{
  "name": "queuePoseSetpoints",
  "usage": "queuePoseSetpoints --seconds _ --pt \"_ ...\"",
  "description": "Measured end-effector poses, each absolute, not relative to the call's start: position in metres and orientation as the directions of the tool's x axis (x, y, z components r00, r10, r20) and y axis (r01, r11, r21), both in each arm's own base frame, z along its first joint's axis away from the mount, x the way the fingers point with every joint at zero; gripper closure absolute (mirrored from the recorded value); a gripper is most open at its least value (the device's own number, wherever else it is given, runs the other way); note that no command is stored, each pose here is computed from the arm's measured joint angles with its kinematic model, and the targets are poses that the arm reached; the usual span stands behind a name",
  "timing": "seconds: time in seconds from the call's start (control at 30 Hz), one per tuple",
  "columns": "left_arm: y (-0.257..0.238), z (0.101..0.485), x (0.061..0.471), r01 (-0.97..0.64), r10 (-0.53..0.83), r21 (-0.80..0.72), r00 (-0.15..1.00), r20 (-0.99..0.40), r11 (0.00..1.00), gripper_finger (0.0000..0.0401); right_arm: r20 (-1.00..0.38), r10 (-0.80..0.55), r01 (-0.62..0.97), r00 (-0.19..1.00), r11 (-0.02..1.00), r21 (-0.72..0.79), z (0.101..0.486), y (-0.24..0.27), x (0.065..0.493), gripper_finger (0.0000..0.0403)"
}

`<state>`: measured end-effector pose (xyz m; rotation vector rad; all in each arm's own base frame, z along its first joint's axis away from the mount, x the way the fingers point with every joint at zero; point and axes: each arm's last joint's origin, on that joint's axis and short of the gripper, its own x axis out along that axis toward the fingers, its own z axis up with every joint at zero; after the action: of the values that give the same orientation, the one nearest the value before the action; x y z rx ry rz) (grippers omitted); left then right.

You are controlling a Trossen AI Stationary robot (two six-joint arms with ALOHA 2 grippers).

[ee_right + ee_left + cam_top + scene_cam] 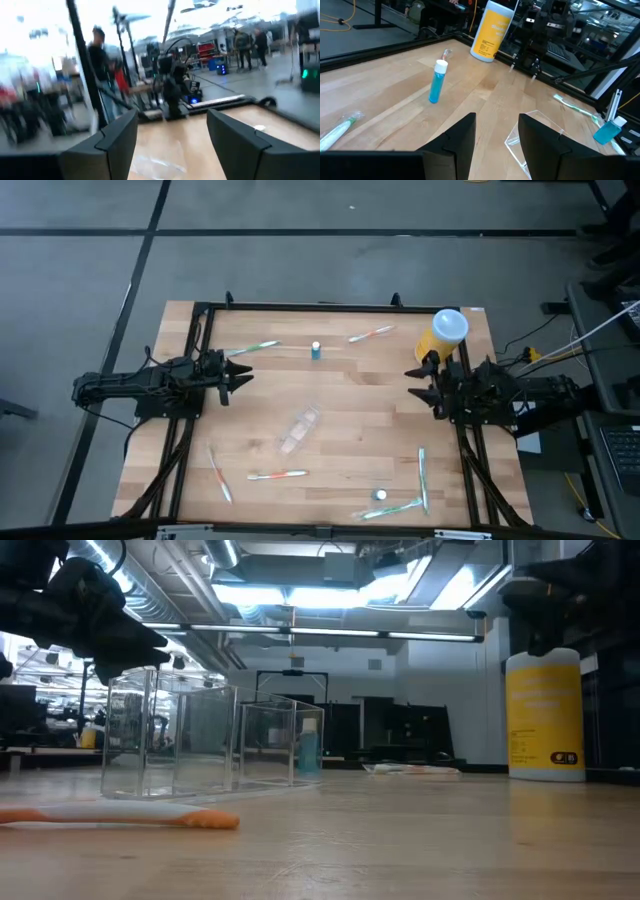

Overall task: Pick & Place toothbrushing station
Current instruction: Put the top mouthwash into the transparent organizer

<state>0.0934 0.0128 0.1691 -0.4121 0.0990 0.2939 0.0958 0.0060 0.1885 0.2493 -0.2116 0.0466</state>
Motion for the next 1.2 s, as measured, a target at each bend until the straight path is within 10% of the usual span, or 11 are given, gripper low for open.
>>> queuePoseSetpoints --seconds 0.23,0.37,0.5,0.67,1.2 --pt "0.013 0.169 0.093 -0.301 0.261 -0.38 0.953 -0.154 0.875 0.0256 0.185 -0.074 -0.065 0.98 0.759 0.647 0.187 0.004 0.101 0.0163" --pt "0.013 0.169 0.093 -0.301 0.261 -0.38 0.953 -0.154 0.875 0.0256 0.153 -0.345 0.14 0.926 0.691 0.709 0.186 -0.004 0.103 0.0163" --pt "0.013 0.169 0.093 -0.302 0.262 -0.379 0.953 -0.155 0.875 0.0256 0.113 -0.596 0.185 0.795 0.415 0.891 0.183 -0.011 0.101 0.0163" --pt "0.014 0.169 0.093 -0.319 0.286 -0.274 0.946 -0.154 0.907 0.0256 0.131 -0.528 0.039 0.839 0.299 0.954 0.185 -0.009 0.104 0.0163" --pt "0.023 0.223 0.082 -0.213 0.582 -0.677 0.72 0.378 0.704 0.0256 0.657 -0.18 -0.32 0.732 0.76 0.565 0.313 0.003 0.115 0.0163"
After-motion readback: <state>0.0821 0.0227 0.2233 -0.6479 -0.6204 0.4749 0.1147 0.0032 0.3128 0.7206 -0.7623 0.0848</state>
